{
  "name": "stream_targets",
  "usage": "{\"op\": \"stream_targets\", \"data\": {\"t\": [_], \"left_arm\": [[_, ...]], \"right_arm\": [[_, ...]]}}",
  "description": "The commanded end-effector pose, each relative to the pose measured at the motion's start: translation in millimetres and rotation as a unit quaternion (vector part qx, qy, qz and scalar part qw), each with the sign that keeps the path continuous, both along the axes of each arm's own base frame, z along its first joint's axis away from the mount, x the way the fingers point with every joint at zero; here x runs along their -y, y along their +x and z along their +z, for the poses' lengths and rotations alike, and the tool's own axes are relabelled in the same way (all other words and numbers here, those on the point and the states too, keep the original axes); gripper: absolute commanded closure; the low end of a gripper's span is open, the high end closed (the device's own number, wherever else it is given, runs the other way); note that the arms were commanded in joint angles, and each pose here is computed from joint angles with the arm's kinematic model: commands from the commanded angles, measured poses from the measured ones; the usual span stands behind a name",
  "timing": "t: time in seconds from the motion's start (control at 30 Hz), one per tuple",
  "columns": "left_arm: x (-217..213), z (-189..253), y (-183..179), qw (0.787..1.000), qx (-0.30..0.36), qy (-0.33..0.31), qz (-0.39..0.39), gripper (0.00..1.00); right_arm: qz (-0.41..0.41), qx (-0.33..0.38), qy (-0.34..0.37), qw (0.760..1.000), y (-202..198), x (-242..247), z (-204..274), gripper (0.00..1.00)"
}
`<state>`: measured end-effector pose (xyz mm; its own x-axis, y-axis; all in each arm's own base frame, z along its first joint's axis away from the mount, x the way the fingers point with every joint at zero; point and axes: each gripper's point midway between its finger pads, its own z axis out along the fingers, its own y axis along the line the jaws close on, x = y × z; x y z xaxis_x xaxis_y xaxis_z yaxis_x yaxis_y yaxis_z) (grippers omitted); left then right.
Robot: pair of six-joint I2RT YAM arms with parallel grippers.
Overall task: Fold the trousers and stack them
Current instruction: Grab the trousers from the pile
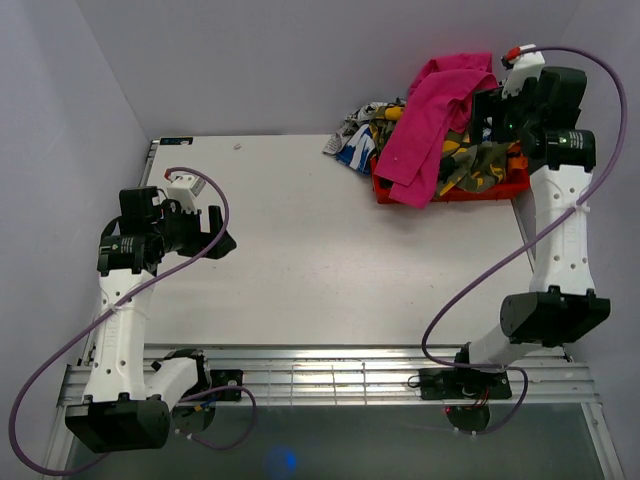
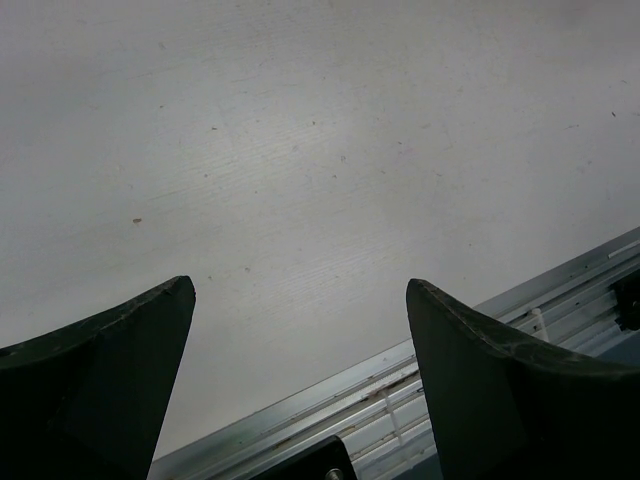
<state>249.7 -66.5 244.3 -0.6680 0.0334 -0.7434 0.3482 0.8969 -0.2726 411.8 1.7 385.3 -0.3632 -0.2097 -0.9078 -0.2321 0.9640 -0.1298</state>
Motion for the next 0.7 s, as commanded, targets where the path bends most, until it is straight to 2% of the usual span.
{"op": "stream_targets", "data": {"t": [0.0, 0.13, 0.43, 0.67], "left_arm": [[5.4, 13.0, 0.3, 1.000, 0.021, -0.011, -0.015, 0.02], [7.2, 9.6, -3.1, 1.000, 0.017, -0.014, -0.018, 0.02], [3.2, -1.1, -9.3, 1.000, 0.005, -0.007, -0.006, 0.02], [-4.8, -3.3, -7.4, 1.000, 0.005, 0.008, 0.016, 0.02]], "right_arm": [[-0.008, 0.081, 0.025, 0.996, 47.4, 2.9, 45.3, 0.10], [0.003, 0.125, 0.045, 0.991, 90.1, 3.5, 55.4, 0.10], [-0.014, 0.191, 0.058, 0.980, 171.5, 17.0, 39.5, 0.10], [-0.030, 0.157, 0.027, 0.987, 221.0, 33.7, -28.8, 0.10]]}}
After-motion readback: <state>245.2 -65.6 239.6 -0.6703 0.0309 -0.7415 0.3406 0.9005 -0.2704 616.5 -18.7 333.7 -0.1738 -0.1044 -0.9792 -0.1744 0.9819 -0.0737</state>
